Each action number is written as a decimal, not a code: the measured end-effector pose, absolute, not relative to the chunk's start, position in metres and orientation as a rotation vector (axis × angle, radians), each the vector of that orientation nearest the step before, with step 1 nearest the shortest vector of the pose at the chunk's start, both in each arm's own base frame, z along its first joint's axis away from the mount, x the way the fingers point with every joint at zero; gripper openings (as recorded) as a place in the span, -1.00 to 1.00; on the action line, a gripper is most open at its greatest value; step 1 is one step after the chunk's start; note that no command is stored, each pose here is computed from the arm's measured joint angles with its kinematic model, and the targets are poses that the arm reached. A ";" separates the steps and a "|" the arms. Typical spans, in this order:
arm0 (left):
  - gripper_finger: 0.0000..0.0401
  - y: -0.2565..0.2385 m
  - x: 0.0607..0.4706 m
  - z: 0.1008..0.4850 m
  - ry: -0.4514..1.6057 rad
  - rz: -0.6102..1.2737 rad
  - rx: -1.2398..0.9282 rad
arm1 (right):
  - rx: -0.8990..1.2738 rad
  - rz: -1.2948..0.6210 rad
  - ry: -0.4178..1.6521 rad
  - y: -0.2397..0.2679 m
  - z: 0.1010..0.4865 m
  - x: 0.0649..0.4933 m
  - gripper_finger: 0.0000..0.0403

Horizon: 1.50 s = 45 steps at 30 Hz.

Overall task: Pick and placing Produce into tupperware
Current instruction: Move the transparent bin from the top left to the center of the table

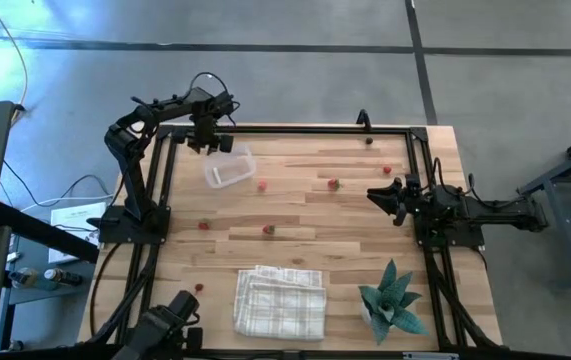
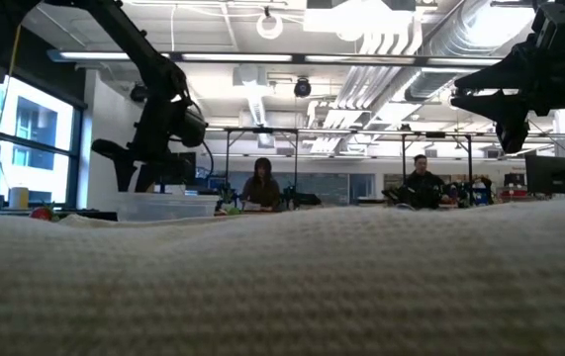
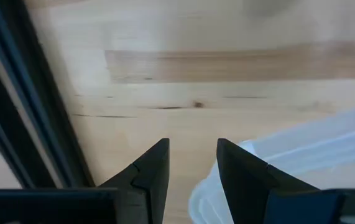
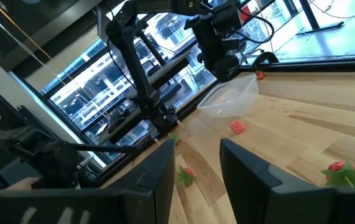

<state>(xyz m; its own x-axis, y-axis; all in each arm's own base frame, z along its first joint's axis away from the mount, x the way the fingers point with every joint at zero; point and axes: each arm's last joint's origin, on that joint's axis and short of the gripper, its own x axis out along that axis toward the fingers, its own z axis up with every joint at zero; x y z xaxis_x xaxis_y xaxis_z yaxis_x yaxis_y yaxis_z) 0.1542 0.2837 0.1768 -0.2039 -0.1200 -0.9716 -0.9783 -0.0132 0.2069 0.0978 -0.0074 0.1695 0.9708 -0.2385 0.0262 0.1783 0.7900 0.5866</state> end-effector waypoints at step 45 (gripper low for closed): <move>-0.98 0.233 0.168 0.181 1.768 1.386 -1.361 | 0.534 -0.227 -0.089 -0.007 0.169 0.098 -0.42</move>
<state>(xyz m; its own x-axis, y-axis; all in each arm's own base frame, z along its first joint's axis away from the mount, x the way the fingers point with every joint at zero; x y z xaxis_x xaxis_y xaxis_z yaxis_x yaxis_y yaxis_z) 0.1676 0.2328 0.1810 -0.3683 -0.3924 -0.8428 -0.9122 -0.0226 0.4091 0.0978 -0.0073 0.1695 0.9712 -0.2369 0.0254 0.1906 0.8366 0.5135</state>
